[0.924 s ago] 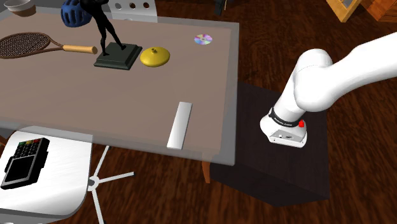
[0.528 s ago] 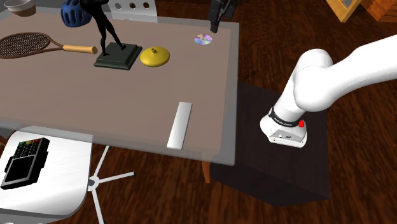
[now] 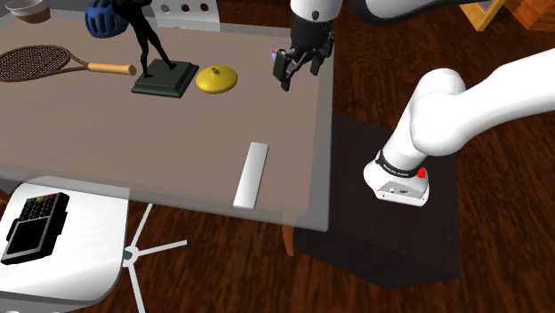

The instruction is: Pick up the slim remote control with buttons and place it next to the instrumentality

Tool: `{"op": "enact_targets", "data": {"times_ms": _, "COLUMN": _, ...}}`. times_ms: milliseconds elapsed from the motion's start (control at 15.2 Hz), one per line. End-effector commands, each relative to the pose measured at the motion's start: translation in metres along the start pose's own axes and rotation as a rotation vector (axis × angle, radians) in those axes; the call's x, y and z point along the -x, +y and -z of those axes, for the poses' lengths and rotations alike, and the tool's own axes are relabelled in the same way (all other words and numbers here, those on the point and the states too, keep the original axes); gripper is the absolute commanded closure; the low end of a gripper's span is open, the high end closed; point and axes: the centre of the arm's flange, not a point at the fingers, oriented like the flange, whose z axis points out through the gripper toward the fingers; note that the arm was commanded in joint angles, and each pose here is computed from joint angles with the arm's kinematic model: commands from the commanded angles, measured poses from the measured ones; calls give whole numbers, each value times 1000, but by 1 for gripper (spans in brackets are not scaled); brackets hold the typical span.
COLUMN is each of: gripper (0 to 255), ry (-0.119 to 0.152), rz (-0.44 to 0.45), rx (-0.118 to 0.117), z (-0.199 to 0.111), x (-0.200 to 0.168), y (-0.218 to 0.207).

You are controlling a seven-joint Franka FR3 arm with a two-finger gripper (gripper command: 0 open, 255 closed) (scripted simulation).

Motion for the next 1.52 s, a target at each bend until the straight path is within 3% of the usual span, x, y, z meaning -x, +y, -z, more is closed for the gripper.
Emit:
{"op": "enact_targets", "data": {"times_ms": 0, "gripper": 0, "ry": -14, "rz": -73, "rx": 1, "z": -15, "x": 9, "y": -19}}
{"op": "enact_targets", "data": {"times_ms": 1122, "gripper": 0, "ry": -131, "rz": -646, "rx": 13, "z": -152, "x": 39, "y": -185}}
{"op": "enact_targets", "data": {"times_ms": 1452, "gripper": 0, "ry": -132, "rz": -648, "rx": 13, "z": -173, "x": 42, "y": -187}}
